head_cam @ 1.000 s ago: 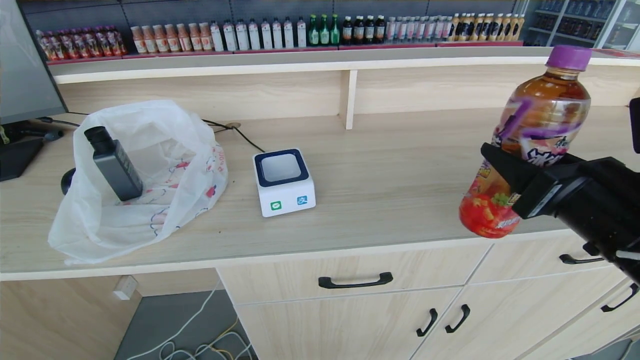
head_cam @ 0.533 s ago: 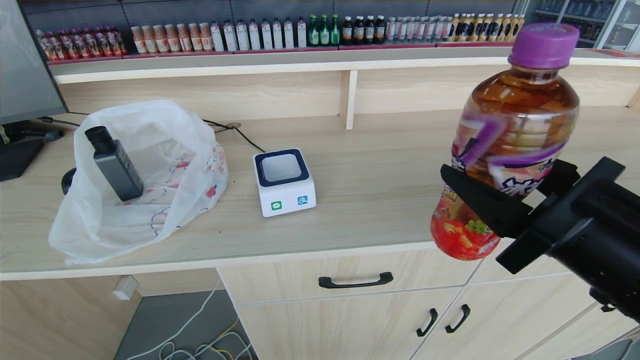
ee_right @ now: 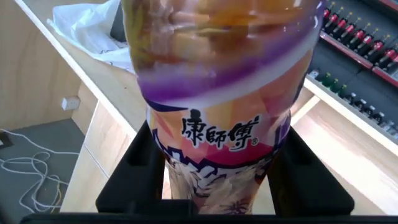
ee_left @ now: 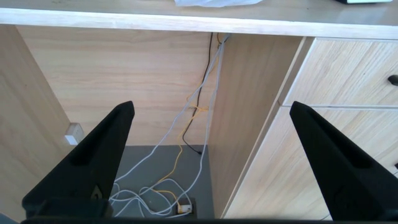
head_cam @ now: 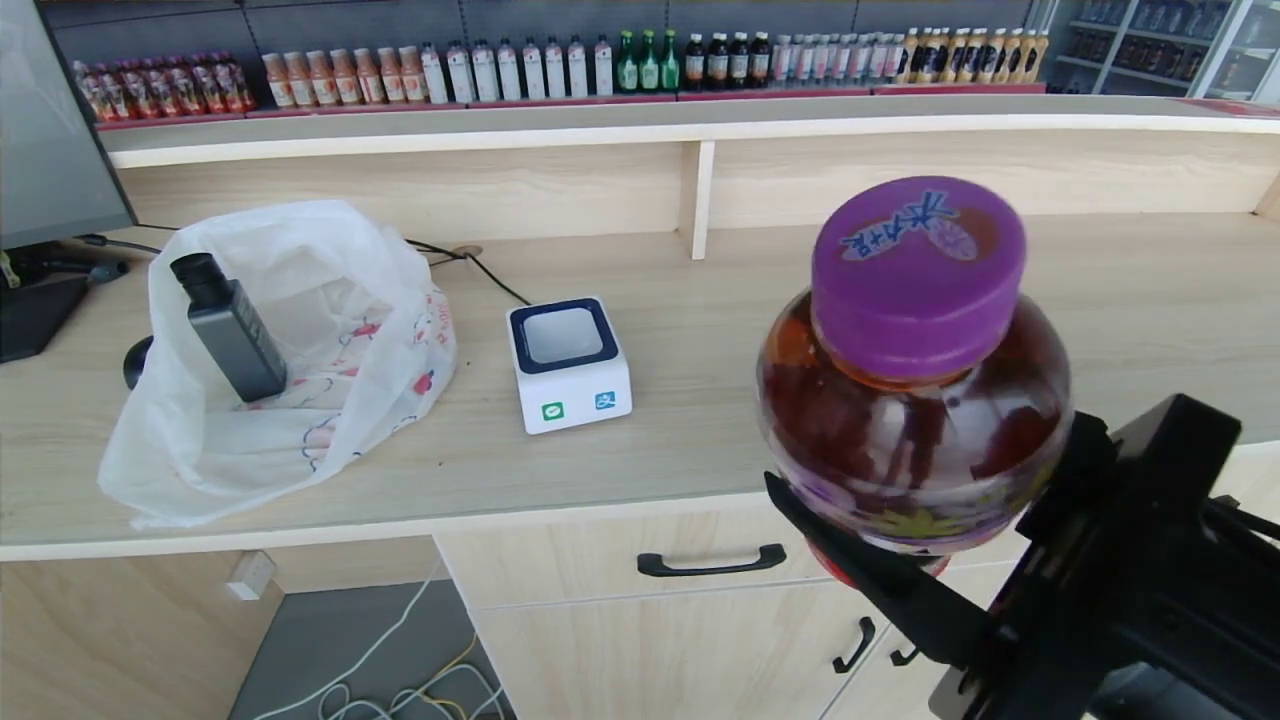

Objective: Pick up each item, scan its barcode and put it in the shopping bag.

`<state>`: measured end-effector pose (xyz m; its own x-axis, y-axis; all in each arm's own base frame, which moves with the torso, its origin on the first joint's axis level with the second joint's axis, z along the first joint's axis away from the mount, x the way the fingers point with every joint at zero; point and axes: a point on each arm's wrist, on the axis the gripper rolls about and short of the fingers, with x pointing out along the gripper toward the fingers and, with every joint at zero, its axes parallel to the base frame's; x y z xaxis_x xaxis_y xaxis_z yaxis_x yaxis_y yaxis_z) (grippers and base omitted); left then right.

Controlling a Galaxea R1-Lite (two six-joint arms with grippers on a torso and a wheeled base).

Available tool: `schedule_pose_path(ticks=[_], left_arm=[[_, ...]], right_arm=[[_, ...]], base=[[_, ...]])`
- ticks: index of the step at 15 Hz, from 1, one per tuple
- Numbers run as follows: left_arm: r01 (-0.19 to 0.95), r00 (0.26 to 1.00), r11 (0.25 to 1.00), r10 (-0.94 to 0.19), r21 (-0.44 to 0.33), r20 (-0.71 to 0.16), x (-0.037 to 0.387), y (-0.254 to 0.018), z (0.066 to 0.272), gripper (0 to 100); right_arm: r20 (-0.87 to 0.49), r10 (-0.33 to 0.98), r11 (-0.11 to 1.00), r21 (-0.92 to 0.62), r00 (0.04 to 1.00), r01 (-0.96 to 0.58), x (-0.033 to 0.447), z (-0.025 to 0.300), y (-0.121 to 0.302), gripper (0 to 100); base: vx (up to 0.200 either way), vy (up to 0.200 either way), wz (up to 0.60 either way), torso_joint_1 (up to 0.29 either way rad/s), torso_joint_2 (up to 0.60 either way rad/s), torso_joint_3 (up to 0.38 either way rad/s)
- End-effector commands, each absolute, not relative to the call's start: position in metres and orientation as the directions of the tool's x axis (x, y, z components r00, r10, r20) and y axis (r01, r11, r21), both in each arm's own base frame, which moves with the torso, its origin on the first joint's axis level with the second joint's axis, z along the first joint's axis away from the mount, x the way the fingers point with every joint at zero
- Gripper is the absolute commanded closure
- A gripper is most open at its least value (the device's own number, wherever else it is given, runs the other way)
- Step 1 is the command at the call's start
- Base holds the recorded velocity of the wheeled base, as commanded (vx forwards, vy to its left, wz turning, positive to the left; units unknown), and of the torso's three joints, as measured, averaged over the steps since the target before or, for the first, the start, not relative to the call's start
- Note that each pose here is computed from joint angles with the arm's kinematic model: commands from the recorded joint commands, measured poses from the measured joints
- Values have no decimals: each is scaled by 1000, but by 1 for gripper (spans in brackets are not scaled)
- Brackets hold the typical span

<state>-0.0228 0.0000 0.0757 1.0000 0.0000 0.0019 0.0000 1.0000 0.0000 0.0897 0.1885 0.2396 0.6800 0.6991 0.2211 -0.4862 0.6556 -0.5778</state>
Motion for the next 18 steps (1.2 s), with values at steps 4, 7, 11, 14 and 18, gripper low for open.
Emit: schedule_pose_path(ticks=[4, 7, 11, 14, 18], left_arm=[[0, 1000, 1000, 0, 0, 3, -23, 0, 76, 0], [0, 1000, 1000, 0, 0, 3, -23, 0, 76, 0], [0, 1000, 1000, 0, 0, 3, -23, 0, 76, 0], [0, 1000, 1000, 0, 0, 3, -23, 0, 76, 0], [0, 1000, 1000, 0, 0, 3, -23, 0, 76, 0]], right_arm=[[175, 824, 465, -753, 539, -466, 75, 225, 216, 100], [208, 825, 439, -822, 526, -364, 76, 227, 220, 100], [260, 813, 381, -914, 522, -138, 76, 222, 218, 100], [275, 815, 349, -936, 510, -53, 75, 222, 216, 100], [394, 798, 339, -919, 455, 201, 75, 228, 217, 100]], base=[[0, 0, 0, 0, 0, 0], [0, 0, 0, 0, 0, 0], [0, 0, 0, 0, 0, 0], [0, 0, 0, 0, 0, 0], [0, 0, 0, 0, 0, 0]])
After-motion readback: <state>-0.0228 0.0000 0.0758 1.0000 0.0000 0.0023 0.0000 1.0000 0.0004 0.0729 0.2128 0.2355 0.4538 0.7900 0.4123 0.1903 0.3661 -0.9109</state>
